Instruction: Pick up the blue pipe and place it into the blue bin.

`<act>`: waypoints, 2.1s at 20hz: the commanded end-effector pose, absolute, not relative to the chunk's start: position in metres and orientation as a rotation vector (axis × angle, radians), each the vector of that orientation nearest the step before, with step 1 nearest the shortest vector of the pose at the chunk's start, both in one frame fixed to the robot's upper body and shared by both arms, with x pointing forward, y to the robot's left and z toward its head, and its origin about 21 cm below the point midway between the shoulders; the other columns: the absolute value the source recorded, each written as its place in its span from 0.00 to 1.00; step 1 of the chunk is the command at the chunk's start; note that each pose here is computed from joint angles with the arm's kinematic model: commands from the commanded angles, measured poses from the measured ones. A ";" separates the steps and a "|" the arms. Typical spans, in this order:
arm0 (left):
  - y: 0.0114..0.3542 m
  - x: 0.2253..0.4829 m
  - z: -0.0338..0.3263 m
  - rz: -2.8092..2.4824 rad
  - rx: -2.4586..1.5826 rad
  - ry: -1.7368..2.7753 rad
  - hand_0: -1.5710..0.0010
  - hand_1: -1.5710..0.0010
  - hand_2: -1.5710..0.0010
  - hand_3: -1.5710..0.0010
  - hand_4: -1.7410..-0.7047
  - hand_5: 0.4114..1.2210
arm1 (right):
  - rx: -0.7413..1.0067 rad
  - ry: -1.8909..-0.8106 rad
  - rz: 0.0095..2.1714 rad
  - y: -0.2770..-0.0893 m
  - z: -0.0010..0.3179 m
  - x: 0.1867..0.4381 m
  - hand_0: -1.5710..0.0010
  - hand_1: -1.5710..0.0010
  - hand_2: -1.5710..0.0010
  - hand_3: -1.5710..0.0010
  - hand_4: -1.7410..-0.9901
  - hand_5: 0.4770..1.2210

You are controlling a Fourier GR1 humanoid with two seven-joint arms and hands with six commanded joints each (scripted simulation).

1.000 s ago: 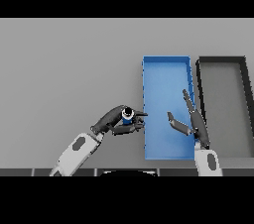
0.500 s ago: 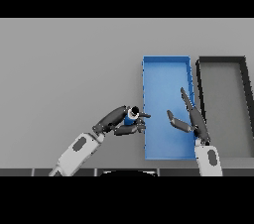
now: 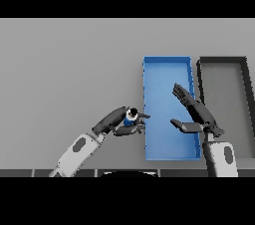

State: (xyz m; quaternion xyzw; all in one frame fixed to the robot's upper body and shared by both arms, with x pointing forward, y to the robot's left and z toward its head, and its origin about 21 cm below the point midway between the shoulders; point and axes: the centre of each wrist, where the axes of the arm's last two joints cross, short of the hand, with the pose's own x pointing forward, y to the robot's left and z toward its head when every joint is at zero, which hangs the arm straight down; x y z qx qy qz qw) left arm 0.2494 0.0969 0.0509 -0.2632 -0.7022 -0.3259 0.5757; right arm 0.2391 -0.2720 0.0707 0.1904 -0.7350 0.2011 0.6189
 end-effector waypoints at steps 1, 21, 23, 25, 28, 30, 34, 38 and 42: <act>0.095 0.251 0.050 -0.773 -0.611 -1.643 0.00 0.00 0.00 0.08 0.01 1.00 | 0.491 -1.684 0.516 -0.269 0.084 0.244 1.00 1.00 1.00 1.00 0.57 0.05; 0.097 0.258 0.050 -0.832 -0.625 -1.640 0.00 0.00 0.00 0.01 0.23 1.00 | 0.790 -1.605 1.158 -0.144 0.170 0.282 1.00 1.00 1.00 1.00 0.71 0.04; 0.096 0.259 0.046 -0.836 -0.604 -1.632 0.00 0.00 0.00 0.01 0.26 1.00 | 0.800 -1.577 1.182 -0.135 0.171 0.288 1.00 1.00 0.99 1.00 0.71 0.03; 0.095 0.256 0.049 -0.823 -0.628 -1.639 0.00 0.00 0.00 0.18 0.17 1.00 | 0.810 -1.553 1.209 -0.124 0.173 0.292 0.93 0.91 0.90 0.93 0.60 0.01; 0.099 0.256 0.056 -0.900 -0.500 -1.616 0.00 0.02 0.00 0.29 0.09 1.00 | 0.854 -1.579 1.242 -0.114 0.179 0.295 0.56 0.55 0.55 0.58 0.41 0.01; 0.096 0.255 0.056 -0.882 -0.530 -1.643 0.00 0.01 0.00 0.18 0.06 1.00 | 0.902 -1.584 1.219 -0.111 0.177 0.293 0.36 0.35 0.35 0.44 0.28 0.13; 0.095 0.256 0.052 -0.821 -0.617 -1.645 0.00 0.01 0.00 0.08 0.02 1.00 | 0.975 -1.612 1.184 -0.105 0.170 0.292 0.15 0.14 0.14 0.18 0.39 0.60; 0.096 0.257 0.052 -0.835 -0.598 -1.631 0.00 0.00 0.00 0.03 0.01 1.00 | 0.931 -1.647 1.266 -0.107 0.173 0.292 0.06 0.06 0.06 0.07 0.39 0.84; 0.098 0.256 0.054 -0.844 -0.606 -1.640 0.00 0.00 0.00 0.08 0.02 1.00 | 1.004 -1.640 1.207 -0.108 0.171 0.290 0.02 0.02 0.02 0.03 0.35 0.93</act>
